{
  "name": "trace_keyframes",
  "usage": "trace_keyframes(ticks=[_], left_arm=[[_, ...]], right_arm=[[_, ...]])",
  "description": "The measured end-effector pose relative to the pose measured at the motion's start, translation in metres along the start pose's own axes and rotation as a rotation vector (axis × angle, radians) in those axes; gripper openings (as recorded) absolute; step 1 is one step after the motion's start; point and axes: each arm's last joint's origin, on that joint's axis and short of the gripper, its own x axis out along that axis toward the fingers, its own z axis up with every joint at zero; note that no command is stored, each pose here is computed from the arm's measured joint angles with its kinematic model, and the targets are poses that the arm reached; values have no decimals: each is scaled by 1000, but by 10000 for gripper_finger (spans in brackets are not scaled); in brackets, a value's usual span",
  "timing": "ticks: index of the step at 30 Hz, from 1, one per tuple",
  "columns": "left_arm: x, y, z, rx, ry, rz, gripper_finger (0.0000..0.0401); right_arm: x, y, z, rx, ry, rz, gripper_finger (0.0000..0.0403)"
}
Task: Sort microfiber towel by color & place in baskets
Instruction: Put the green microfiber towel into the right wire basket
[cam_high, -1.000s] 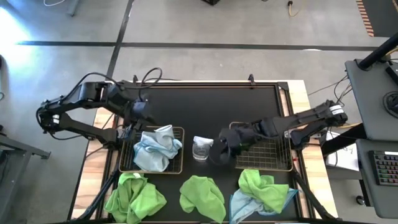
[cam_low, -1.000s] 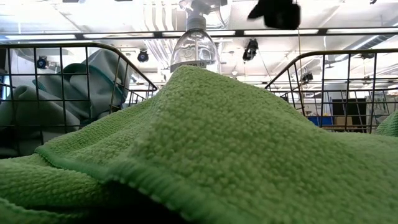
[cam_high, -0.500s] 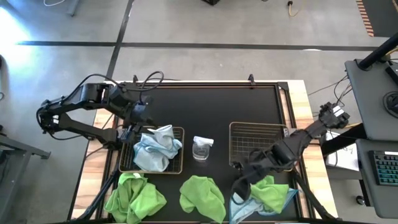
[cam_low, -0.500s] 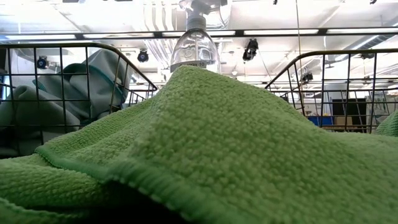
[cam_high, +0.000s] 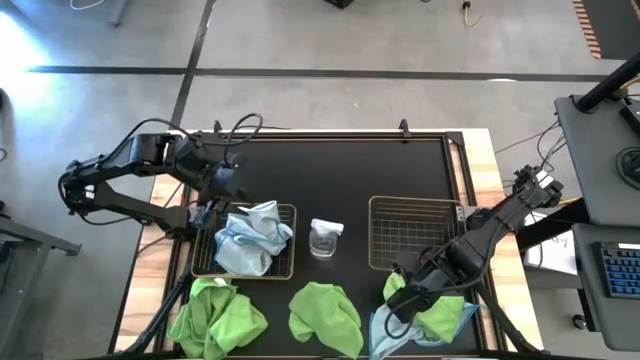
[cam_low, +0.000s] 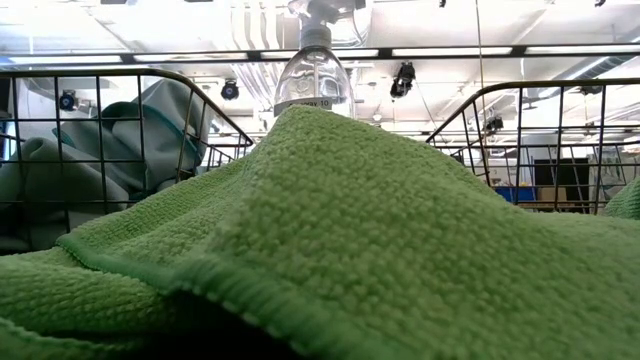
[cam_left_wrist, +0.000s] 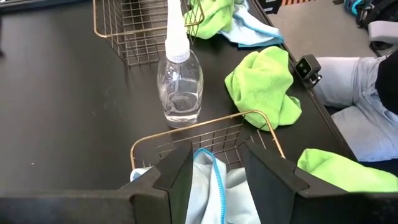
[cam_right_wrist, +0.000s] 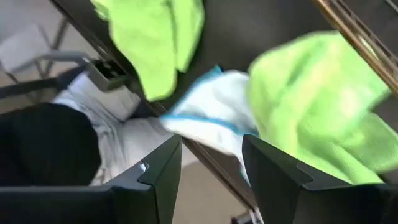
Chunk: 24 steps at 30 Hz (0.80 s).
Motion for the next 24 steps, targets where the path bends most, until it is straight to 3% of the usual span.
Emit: trace_keyframes(ticks=[16, 24], left_arm=[[0, 0, 0, -2, -4, 1, 127], [0, 0, 1, 0, -9, 3, 127]], right_arm=[[25, -29, -7, 233, 205, -199, 164], [36, -38, -8, 271, 210, -223, 164]])
